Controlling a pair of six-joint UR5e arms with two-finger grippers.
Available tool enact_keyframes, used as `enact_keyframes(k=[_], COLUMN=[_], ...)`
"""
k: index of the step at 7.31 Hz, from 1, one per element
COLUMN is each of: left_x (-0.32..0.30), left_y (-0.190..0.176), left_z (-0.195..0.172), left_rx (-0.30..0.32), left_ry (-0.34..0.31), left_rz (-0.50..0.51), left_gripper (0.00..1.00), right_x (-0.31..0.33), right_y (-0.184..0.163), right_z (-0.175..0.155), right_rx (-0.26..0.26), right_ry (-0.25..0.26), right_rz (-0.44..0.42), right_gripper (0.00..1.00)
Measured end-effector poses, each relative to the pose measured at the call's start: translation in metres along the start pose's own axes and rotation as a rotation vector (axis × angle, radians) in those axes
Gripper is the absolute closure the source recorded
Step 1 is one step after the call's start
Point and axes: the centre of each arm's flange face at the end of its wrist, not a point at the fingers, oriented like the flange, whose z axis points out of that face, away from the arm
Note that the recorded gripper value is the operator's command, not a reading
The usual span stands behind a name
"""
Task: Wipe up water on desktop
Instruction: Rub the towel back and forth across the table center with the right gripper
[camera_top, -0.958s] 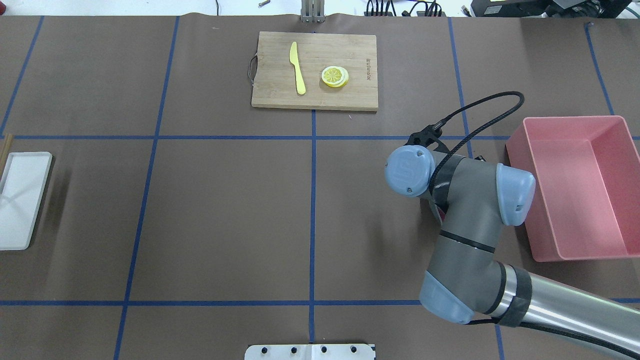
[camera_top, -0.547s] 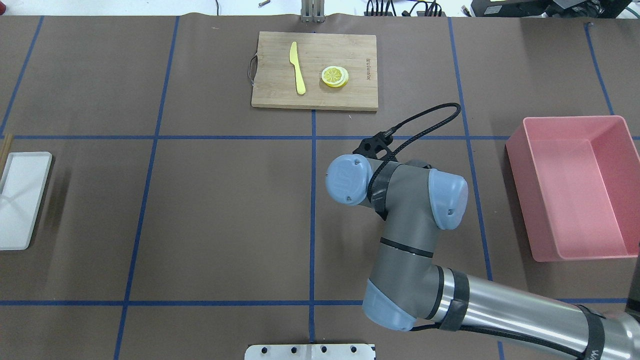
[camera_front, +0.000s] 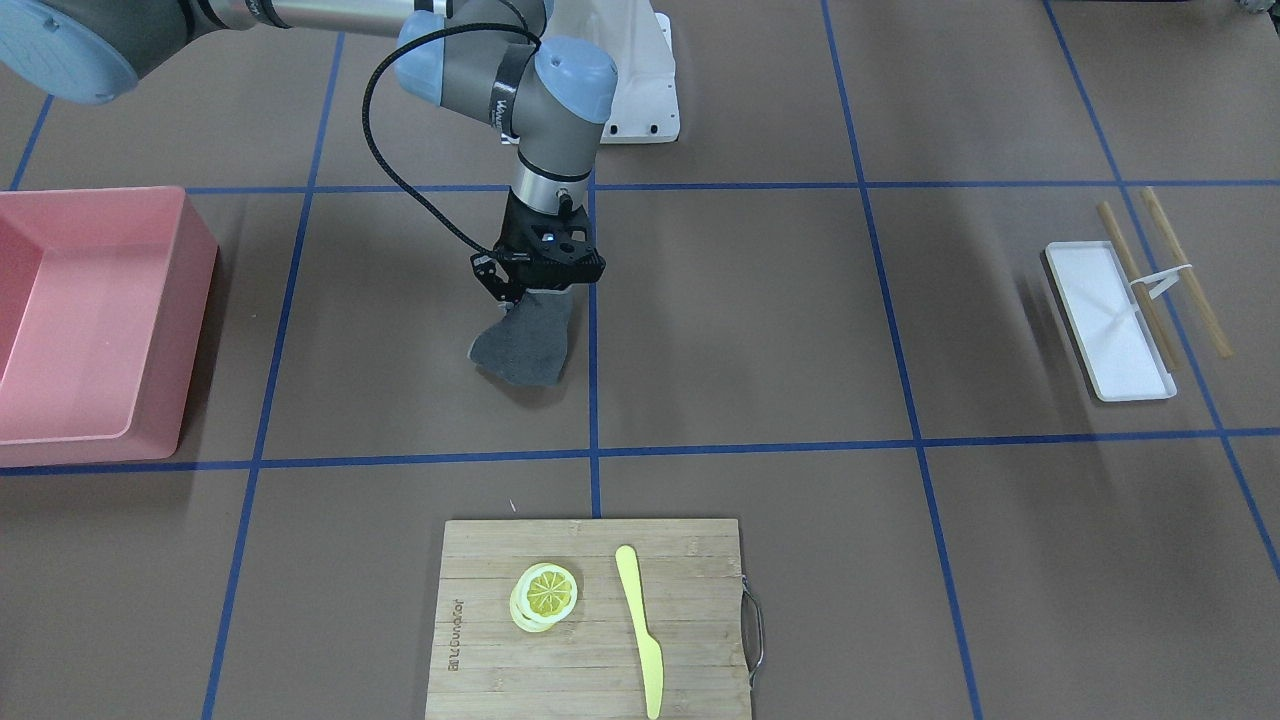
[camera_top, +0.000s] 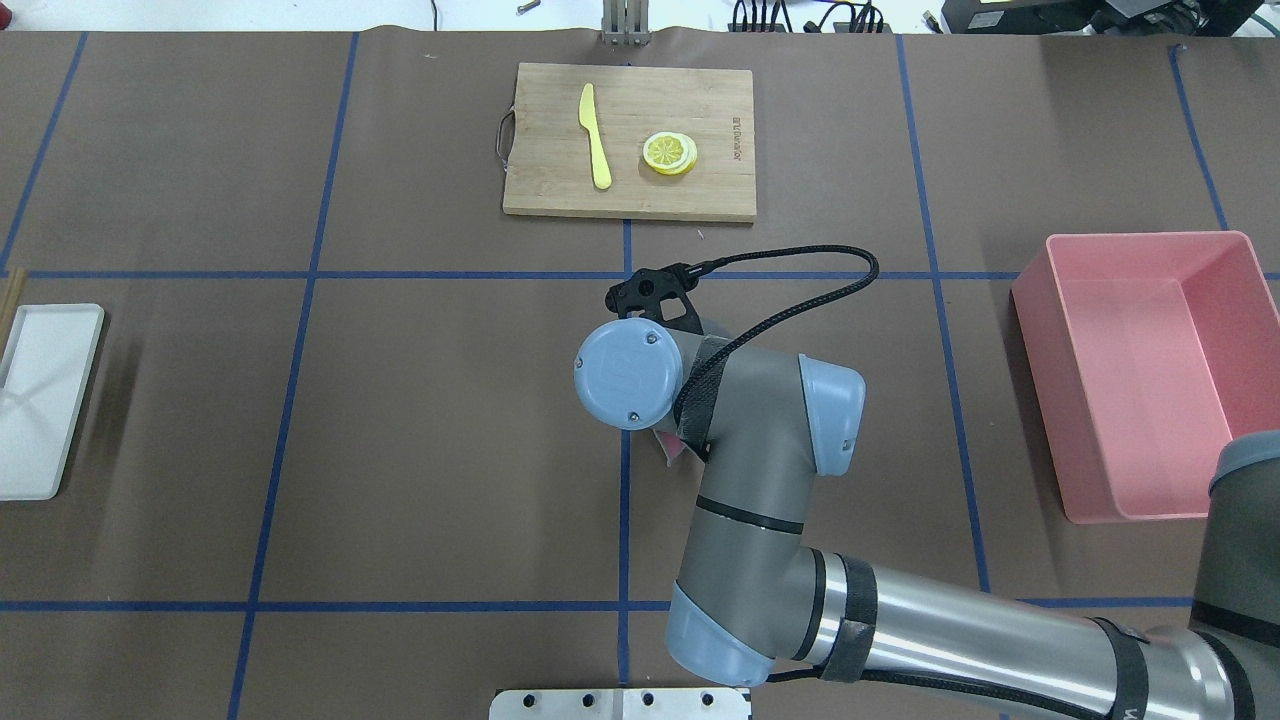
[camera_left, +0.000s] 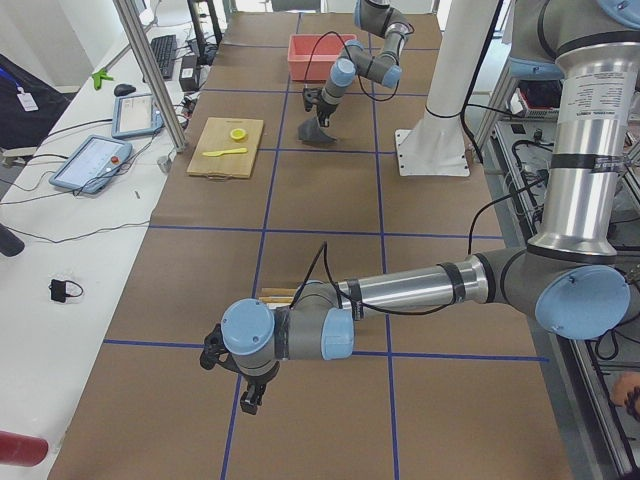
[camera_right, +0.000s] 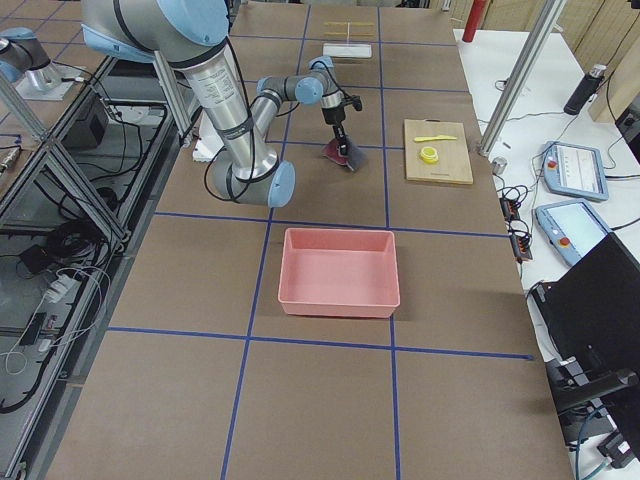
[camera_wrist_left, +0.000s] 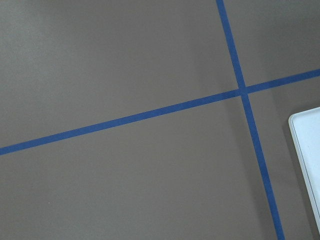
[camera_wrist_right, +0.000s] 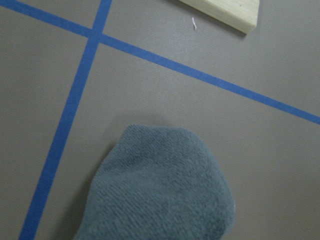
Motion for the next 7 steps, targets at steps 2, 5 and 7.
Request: enact_keyframes(k=[2, 5, 7], left_x=[0.001, 0.002, 0.002], left_y=[-0.001, -0.002, -0.002], left_z=[-0.001, -0.002, -0.002], left_rx=[0.002, 0.004, 0.005], left_ry=[-0.001, -0.001, -0.002], left_rz=[0.002, 0.004, 0.004], left_gripper=[0.01, 0.01, 0.01], right_x=[0.039, 0.165, 0.192], right_y=[0.017, 0.041, 0.041], right_z=[0.024, 0.059, 0.072], right_rx=[-0.099, -0.206, -0.207], right_ry=[0.148, 0.337, 0.399], right_rz=[-0.06, -0.2, -0.269], right_gripper=[1.0, 1.0, 1.0])
